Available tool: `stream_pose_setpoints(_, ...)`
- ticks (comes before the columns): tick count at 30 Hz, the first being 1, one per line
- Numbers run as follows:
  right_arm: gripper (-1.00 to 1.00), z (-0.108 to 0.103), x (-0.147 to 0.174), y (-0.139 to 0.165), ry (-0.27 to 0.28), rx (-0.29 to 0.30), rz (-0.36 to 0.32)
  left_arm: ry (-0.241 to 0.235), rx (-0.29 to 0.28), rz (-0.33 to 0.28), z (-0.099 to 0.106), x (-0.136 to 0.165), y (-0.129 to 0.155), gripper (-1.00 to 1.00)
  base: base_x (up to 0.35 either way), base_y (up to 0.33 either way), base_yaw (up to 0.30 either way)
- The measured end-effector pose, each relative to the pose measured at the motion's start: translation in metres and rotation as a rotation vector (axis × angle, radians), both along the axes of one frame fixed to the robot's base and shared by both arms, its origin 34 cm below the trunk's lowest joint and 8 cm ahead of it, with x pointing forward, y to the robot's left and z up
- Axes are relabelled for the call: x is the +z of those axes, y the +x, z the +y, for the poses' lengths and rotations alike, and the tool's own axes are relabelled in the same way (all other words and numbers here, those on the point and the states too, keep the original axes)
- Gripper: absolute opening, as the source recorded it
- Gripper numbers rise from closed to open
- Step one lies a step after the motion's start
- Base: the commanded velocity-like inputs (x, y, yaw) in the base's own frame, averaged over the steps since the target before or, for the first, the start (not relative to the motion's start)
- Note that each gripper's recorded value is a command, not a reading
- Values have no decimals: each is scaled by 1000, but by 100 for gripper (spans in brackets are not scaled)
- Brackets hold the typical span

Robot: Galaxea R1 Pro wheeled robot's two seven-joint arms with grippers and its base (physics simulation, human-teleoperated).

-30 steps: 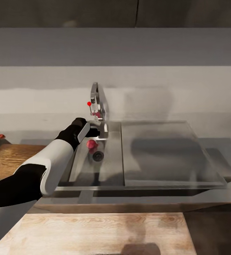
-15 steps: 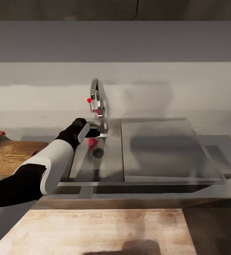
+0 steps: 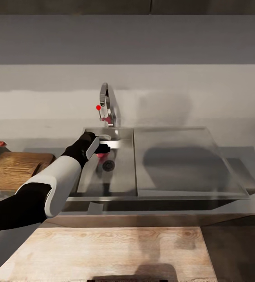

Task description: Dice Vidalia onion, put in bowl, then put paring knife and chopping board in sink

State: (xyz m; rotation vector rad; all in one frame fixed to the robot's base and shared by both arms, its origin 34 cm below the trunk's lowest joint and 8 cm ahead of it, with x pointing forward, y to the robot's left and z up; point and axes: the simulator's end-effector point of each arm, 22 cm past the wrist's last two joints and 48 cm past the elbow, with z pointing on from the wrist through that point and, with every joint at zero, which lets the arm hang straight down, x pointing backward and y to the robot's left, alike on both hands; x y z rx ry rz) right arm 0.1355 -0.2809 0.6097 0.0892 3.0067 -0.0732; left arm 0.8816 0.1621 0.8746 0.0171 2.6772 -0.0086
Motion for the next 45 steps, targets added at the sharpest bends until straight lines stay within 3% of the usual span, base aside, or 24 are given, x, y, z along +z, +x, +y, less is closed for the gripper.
stream_pose_setpoints(45,100,0,-1,-20,0,0,49,-1,0,43,0,-36,-6,100,30,9,0)
